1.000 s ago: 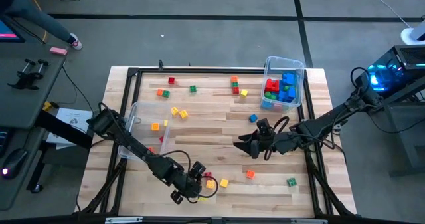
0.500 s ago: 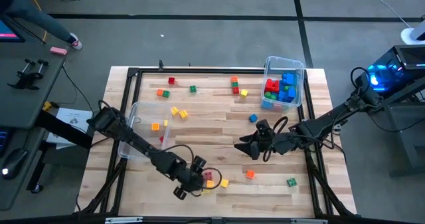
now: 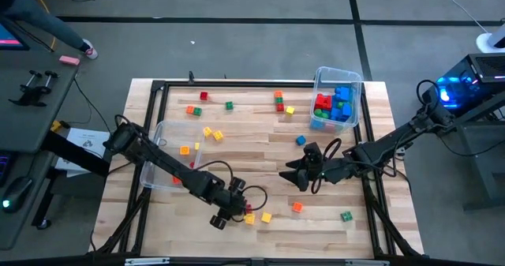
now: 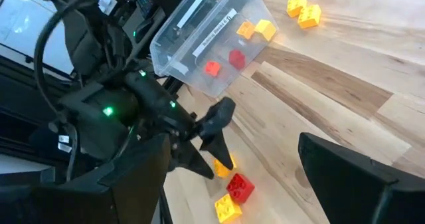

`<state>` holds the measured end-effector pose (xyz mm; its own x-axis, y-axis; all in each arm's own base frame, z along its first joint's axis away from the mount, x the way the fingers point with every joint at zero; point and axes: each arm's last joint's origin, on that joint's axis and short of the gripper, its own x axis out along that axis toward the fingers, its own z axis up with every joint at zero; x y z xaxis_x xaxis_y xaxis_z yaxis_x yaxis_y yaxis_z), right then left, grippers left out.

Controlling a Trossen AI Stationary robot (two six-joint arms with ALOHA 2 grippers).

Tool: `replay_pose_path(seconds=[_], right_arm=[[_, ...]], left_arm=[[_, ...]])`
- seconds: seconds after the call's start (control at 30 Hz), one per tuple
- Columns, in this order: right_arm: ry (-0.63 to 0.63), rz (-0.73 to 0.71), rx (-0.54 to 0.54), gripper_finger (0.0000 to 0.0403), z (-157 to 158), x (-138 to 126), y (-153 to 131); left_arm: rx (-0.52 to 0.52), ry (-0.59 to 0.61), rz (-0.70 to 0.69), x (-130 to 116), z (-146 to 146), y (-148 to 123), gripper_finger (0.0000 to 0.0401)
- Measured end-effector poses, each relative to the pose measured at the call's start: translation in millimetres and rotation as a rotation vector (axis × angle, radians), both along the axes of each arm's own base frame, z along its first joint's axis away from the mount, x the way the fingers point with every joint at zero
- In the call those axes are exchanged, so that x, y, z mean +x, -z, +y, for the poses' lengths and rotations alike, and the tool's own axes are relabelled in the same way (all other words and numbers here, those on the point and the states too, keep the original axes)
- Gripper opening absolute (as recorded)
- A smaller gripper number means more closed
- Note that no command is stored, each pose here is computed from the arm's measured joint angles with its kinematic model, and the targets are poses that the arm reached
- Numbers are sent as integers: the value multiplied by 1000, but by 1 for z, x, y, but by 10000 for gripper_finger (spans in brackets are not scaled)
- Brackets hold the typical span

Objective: Sort blocks by size
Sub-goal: Put the small yellow game piece into the left transparent bin

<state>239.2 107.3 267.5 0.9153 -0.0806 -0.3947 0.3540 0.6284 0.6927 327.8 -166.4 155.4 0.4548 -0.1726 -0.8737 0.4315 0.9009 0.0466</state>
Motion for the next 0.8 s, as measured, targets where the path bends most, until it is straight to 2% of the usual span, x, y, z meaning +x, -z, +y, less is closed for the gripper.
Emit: replay_pose_path(seconds=[0.23,0.37,0.6,0.8], right_arm=[[-16,13,2,328,0,0,1],[-16,20,-1,328,0,-1,2],[-16,48,-15,328,0,-2,4],[-17,60,-21,328,-1,-3,5]], left_arm=[[-87,-154,16,-7,3,-19,193],[-112,-200,45,-13,-2,-18,193],[-52,-218,0,-16,-9,-17,193],[-47,-218,11,-15,-10,-11,193]])
